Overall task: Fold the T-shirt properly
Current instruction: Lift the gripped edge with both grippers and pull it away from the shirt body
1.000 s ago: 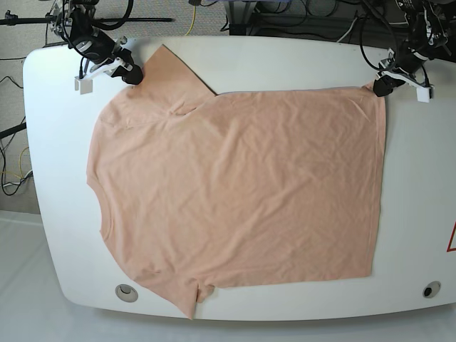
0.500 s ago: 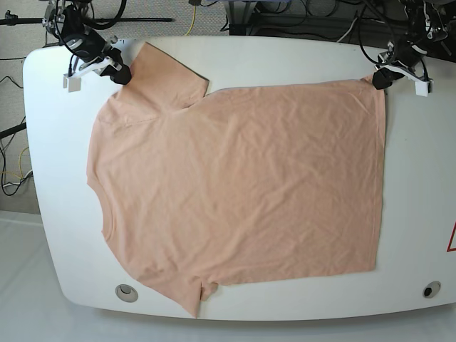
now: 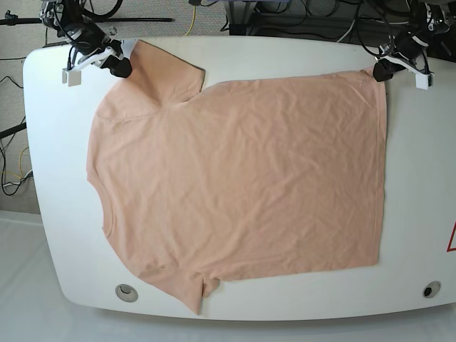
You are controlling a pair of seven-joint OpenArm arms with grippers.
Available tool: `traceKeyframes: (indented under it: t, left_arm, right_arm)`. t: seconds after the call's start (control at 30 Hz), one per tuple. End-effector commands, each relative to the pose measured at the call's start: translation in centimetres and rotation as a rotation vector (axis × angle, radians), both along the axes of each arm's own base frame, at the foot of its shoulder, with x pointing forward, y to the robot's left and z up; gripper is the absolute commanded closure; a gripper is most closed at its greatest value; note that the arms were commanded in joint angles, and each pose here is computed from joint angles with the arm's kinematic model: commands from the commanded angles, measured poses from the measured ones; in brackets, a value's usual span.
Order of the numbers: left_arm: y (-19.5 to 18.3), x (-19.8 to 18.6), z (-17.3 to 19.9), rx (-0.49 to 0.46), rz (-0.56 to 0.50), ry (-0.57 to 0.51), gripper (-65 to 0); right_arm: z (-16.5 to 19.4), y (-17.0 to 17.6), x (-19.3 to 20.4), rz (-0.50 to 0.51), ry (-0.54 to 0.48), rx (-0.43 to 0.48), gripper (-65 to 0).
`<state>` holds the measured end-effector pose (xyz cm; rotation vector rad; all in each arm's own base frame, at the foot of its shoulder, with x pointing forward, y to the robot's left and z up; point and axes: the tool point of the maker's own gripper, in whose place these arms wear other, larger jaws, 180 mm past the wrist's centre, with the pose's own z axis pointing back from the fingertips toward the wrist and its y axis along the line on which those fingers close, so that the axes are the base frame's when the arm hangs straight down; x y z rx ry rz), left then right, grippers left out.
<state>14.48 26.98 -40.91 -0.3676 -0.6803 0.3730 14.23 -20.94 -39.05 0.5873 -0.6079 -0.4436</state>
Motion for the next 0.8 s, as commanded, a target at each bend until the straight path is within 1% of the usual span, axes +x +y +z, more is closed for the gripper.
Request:
traceKeyframes:
  t: [0.0,0.07,0.4,0.47,0.73,0.77]
  left_arm:
    - [0.4,0.4,1.3,0.017,-0.014,-0.039,0.0]
    - [0.7,0.4,2.4,0.048,-0.02,-0.054,0.0]
    - [1.2,0.8,4.4,0.087,-0.026,-0.096,0.0]
    - [1.8,1.6,5.1,0.108,-0.013,-0.129,0.0]
    - [1.8,4.2,6.3,0.111,-0.009,-0.194,0.0]
    - [1.8,5.1,6.6,0.104,-0.004,-0.208,0.0]
  right_arm:
    - [1.2,-0.4,0.1,0.008,-0.033,-0.019,0.0]
    - [1.8,-0.6,-0.7,0.015,-0.029,-0.037,0.0]
    - [2.6,-0.8,-0.4,0.018,-0.051,-0.056,0.0]
    - [3.1,-0.6,0.7,0.024,-0.082,-0.05,0.0]
    - [4.1,-0.6,3.4,0.022,-0.151,-0.037,0.0]
    - [4.4,-0.7,4.3,0.019,-0.172,-0.038,0.0]
